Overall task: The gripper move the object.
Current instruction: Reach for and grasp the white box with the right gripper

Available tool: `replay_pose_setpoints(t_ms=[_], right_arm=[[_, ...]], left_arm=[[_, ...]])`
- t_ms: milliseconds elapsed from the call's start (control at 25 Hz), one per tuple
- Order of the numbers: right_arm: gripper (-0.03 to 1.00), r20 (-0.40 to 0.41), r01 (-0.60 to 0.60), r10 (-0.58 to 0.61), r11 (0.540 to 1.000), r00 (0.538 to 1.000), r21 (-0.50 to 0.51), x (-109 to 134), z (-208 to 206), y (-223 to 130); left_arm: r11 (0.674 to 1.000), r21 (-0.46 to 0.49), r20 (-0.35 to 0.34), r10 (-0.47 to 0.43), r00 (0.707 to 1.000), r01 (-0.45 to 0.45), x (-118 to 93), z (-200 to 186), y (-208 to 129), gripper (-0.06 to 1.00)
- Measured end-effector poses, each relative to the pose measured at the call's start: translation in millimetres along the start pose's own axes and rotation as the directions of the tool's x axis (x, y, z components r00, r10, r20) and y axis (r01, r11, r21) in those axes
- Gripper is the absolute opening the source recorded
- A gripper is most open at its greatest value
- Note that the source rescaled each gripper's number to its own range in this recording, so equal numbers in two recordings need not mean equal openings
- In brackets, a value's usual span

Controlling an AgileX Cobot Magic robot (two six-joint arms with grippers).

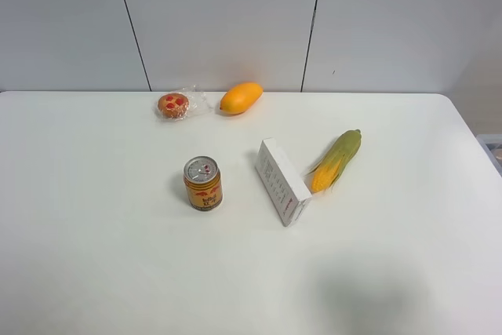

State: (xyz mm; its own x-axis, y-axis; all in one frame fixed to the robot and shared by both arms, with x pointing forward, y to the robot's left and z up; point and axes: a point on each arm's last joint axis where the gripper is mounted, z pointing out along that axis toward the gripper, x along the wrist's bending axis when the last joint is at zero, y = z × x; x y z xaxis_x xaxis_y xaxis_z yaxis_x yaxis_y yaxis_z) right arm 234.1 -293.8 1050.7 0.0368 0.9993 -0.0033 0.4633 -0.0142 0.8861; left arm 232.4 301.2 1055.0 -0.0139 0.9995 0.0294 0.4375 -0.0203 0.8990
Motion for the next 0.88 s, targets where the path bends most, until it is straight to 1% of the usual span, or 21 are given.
replay_pose_setpoints(t_ms=[720,800,880], right_arm=[[1.00,-0.001,0.000,0.000,1.000,1.000,0.000,0.1,0.0,0.0],[1.00,-0.008,-0.005,0.005,1.000,1.000,0.000,0.7,0.0,0.0],[1.00,-0.033,-0.031,0.030,1.000,0.999,-0.001,3.0,-0.5,0.4]], left_arm=[[1.000,0.000,0.000,0.000,1.000,0.000,0.0,0.0,0.0,1.00],[1.000,0.000,0.000,0.000,1.000,0.000,0.0,0.0,0.0,1.00],[1.000,0.000,0.000,0.000,1.000,0.000,0.0,0.0,0.0,1.00]])
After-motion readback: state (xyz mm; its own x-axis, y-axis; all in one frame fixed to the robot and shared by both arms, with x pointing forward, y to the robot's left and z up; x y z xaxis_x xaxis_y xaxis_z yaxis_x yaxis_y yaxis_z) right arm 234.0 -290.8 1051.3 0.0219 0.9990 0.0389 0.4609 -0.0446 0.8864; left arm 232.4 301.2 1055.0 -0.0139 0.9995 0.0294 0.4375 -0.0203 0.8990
